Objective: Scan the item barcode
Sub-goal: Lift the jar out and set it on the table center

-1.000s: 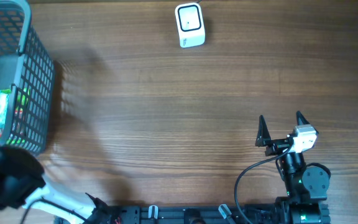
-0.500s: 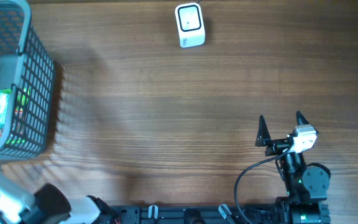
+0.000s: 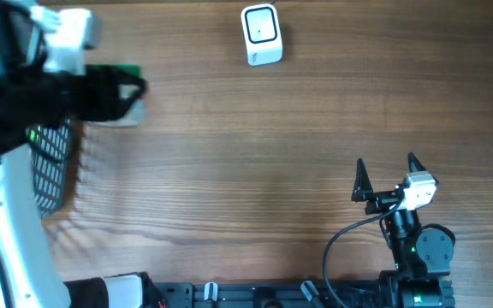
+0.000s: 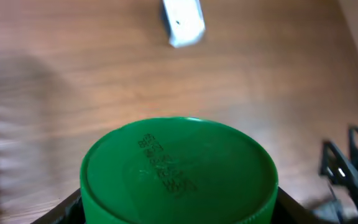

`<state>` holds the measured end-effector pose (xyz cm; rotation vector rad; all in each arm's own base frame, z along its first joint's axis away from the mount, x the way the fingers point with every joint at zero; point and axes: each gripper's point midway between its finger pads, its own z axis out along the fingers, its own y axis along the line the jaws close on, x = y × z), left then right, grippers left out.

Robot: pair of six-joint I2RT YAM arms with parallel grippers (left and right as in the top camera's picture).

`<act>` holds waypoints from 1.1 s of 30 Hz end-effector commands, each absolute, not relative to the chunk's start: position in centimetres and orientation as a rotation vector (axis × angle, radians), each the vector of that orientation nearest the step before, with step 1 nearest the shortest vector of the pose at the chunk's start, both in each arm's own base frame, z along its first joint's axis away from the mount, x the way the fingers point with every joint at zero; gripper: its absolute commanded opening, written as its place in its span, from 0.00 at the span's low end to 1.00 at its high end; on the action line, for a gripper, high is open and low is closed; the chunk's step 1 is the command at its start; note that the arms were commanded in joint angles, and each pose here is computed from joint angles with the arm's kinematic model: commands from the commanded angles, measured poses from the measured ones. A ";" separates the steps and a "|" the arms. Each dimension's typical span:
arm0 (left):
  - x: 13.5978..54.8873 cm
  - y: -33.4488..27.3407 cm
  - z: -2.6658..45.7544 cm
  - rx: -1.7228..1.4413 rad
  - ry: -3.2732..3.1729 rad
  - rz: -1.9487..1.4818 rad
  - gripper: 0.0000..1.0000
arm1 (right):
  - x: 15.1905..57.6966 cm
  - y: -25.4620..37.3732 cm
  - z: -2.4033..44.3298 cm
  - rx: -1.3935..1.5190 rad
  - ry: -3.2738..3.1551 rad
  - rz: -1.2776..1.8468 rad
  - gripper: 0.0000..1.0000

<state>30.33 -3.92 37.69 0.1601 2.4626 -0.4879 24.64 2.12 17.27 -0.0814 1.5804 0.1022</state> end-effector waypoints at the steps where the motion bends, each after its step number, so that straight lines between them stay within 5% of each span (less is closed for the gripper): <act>1: 29.6 -8.9 34.6 0.294 2.574 -0.618 0.59 | 24.6 2.2 17.4 -0.091 1.573 0.096 1.00; 18: 29.3 -19.2 16.8 0.294 2.823 -0.665 0.59 | 24.6 2.2 17.4 -0.091 1.573 0.096 1.00; 33: 30.0 -18.6 7.8 0.035 2.849 -0.283 0.56 | 24.6 2.2 17.4 -0.091 1.573 0.096 1.00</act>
